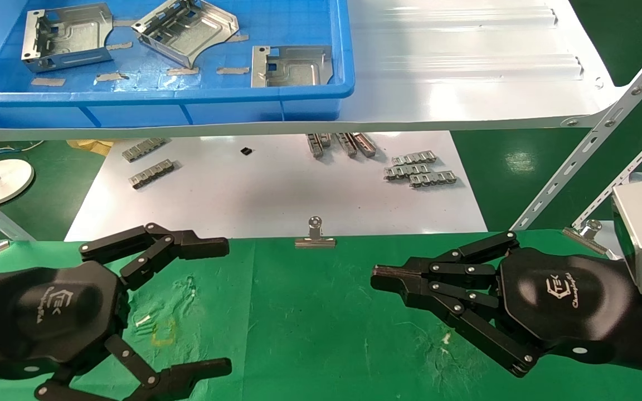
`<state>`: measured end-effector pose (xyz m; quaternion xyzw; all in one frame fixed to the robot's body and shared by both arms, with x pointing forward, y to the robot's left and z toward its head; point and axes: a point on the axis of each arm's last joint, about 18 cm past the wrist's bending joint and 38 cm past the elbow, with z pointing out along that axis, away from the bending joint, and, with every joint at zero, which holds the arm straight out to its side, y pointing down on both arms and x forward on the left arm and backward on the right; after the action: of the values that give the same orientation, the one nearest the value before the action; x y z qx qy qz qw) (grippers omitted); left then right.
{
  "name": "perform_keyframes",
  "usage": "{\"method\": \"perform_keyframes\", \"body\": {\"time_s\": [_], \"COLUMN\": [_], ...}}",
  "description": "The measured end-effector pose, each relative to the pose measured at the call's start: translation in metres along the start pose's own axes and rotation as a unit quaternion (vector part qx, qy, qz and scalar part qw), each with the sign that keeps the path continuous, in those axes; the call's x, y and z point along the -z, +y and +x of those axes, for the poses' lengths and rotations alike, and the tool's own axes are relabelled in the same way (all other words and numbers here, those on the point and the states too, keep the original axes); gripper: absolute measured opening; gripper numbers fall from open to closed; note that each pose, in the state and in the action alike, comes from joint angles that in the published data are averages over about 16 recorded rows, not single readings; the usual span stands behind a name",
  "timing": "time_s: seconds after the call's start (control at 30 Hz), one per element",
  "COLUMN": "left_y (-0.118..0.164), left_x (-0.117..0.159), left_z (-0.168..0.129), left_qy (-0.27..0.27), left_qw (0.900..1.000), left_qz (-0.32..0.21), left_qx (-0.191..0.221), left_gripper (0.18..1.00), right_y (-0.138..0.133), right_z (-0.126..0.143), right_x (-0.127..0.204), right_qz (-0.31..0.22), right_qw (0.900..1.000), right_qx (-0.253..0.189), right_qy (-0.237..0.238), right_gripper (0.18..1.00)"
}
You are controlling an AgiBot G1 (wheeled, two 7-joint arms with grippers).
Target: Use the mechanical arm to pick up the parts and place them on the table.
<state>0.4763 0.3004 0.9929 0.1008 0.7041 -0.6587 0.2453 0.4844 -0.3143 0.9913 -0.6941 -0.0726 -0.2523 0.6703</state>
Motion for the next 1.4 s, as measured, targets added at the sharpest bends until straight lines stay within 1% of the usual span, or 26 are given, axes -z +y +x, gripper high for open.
{"method": "perform_keyframes", "body": {"time_s": [0.2, 0.37, 0.53, 0.7, 0.87, 1.07, 1.17, 1.27, 1.33, 1.4], "left_y": [-0.006, -0.023, -0.053, -0.088, -0.112, -0.119, -0.118, -0.116, -0.115, -0.114], "left_x": [0.0, 0.0, -0.003, -0.008, -0.017, -0.027, -0.029, -0.029, -0.028, -0.028], "left_z": [-0.003, -0.019, -0.053, -0.104, -0.164, -0.228, -0.25, -0.265, -0.272, -0.277], "left_qy": [-0.005, -0.028, -0.077, -0.147, -0.225, -0.309, -0.342, -0.367, -0.38, -0.389], "left_qw": [1.0, 0.9994, 0.9964, 0.9882, 0.9738, 0.9486, 0.9342, 0.9212, 0.9143, 0.9095], "left_qz": [0.003, 0.007, 0.014, 0.015, -0.008, -0.068, -0.1, -0.125, -0.135, -0.14], "left_qx": [-0.006, -0.018, -0.033, -0.041, -0.029, 0.004, 0.021, 0.035, 0.041, 0.044], "left_gripper": [1.001, 1.001, 1.001, 1.001, 1.001, 1.001, 1.001, 1.001, 1.0, 0.998], "right_y": [0.0, 0.0, 0.0, 0.0, 0.0, 0.0, 0.0, 0.0, 0.0, 0.0], "right_z": [0.0, 0.0, 0.0, 0.0, 0.0, 0.0, 0.0, 0.0, 0.0, 0.0], "right_x": [0.0, 0.0, 0.0, 0.0, 0.0, 0.0, 0.0, 0.0, 0.0, 0.0], "right_qz": [0.0, 0.0, 0.0, 0.0, 0.0, 0.0, 0.0, 0.0, 0.0, 0.0], "right_qw": [1.0, 1.0, 1.0, 1.0, 1.0, 1.0, 1.0, 1.0, 1.0, 1.0], "right_qx": [0.0, 0.0, 0.0, 0.0, 0.0, 0.0, 0.0, 0.0, 0.0, 0.0], "right_qy": [0.0, 0.0, 0.0, 0.0, 0.0, 0.0, 0.0, 0.0, 0.0, 0.0], "right_gripper": [0.195, 0.192, 0.192, 0.192, 0.192, 0.192, 0.192, 0.192, 0.192, 0.192]}}
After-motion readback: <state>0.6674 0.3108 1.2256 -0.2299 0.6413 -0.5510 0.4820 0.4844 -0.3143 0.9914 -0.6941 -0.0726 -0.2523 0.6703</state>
